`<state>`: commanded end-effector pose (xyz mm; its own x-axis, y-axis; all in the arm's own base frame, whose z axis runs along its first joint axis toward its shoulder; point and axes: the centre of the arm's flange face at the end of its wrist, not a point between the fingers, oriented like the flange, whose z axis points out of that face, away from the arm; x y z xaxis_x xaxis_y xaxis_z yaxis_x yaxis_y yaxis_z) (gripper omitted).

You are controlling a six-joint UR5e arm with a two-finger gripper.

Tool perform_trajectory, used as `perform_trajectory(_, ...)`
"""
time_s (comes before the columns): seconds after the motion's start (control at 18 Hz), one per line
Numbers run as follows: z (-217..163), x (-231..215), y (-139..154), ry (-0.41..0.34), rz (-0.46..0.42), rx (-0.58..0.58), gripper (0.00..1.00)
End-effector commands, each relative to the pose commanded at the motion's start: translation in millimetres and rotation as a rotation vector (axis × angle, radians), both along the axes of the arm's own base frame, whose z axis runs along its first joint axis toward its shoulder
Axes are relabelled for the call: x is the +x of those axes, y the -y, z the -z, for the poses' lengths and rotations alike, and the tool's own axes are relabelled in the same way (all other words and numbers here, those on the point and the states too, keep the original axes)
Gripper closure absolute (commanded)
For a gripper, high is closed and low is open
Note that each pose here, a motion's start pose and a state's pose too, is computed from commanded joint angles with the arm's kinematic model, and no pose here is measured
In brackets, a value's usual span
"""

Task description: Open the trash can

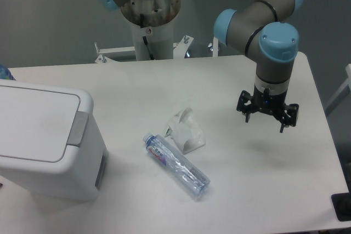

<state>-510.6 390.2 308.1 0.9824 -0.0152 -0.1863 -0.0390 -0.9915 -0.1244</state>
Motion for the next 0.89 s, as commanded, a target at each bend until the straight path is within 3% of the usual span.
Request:
perform_trajectory(0.5,0,2,-2,-0.011,0.003,0.012,0.00)
perform_trajectory(0.72,2,4,0,-0.004,-0.043,0.056,0.00)
perform_trajectory(0.89,-12,4,-6,0.024,-0.137,0.143,0.00)
